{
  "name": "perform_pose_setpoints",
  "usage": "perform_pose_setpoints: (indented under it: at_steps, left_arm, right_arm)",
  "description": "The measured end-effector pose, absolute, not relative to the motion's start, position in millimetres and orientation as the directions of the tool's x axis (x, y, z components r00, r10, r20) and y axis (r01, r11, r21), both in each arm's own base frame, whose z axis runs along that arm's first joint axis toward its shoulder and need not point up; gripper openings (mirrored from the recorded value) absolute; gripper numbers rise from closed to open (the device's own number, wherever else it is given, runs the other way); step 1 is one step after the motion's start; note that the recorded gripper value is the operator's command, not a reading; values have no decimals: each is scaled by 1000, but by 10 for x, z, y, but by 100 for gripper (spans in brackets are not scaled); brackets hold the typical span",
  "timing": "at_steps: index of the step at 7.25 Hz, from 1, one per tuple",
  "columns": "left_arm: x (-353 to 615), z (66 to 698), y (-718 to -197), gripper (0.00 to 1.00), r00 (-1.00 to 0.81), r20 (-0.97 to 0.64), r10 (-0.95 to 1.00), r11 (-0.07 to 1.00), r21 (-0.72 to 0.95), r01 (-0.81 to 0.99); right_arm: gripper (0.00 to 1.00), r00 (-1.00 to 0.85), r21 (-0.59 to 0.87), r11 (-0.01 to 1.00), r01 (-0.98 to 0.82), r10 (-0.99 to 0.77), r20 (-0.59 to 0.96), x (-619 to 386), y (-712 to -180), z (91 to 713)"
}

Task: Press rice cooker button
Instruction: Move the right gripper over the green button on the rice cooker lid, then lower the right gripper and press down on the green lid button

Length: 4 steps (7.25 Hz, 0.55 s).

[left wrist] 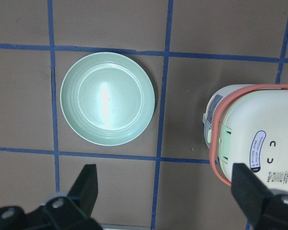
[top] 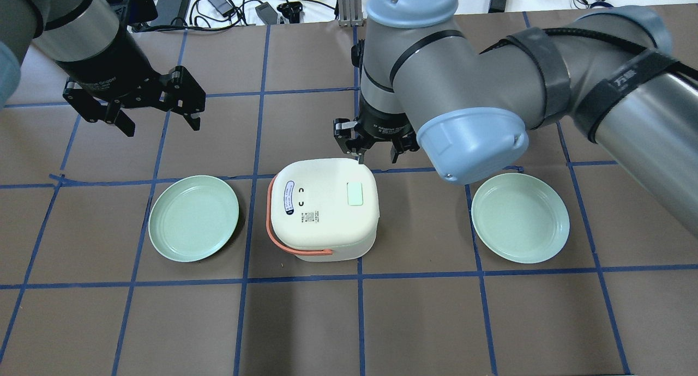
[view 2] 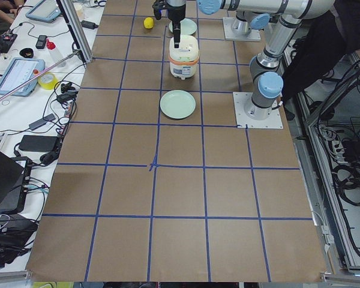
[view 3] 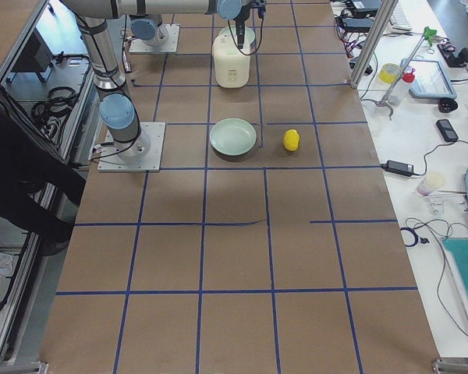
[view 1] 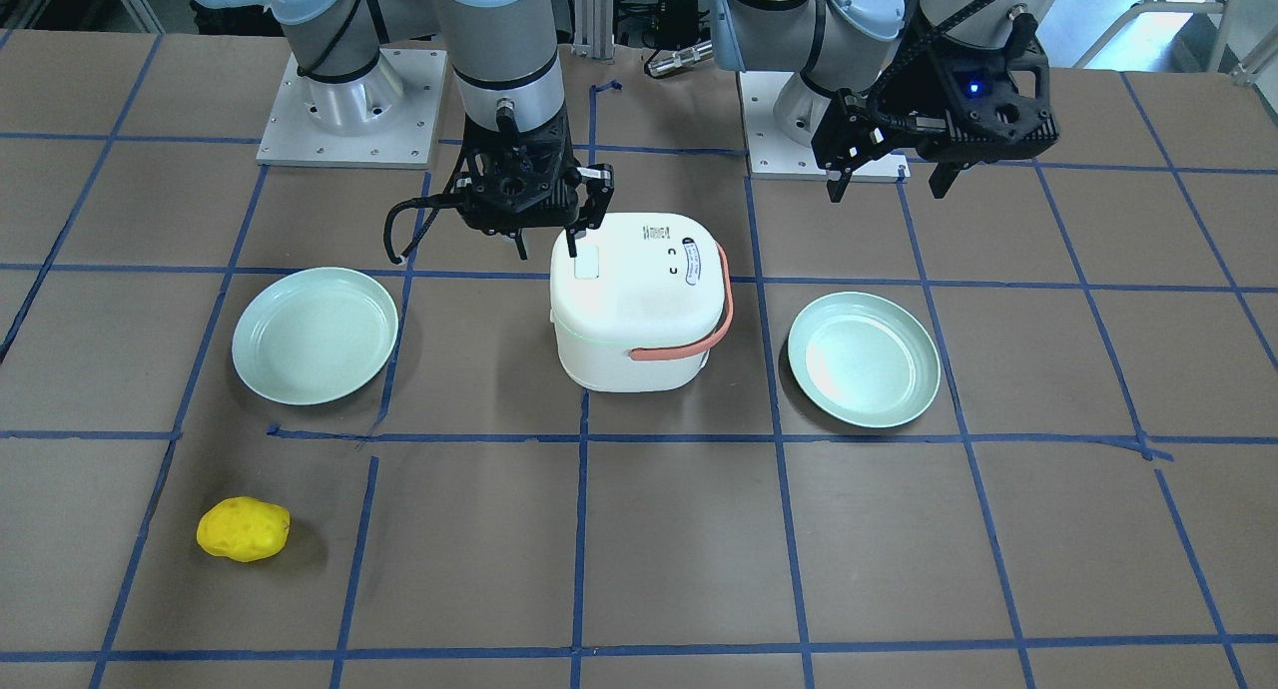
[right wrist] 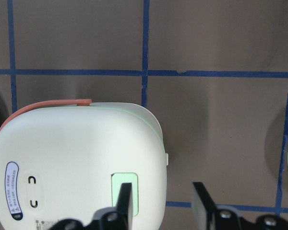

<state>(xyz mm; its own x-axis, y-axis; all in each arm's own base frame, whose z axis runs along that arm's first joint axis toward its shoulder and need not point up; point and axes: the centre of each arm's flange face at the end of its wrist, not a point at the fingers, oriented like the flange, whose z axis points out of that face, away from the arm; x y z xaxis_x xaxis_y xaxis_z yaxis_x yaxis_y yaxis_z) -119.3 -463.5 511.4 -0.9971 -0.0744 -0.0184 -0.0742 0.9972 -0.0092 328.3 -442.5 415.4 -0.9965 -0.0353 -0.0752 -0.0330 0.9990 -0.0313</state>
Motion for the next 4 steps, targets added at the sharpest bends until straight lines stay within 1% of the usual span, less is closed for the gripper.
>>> perform_pose_setpoints:
  at_steps: [4]
  left_arm:
    - [-1193, 5114, -4635, 100, -997, -18, -76, 997, -9, -76]
  right_arm:
    - [0, -998, -8, 999, -51, -51, -42, 3490, -4230, 3904]
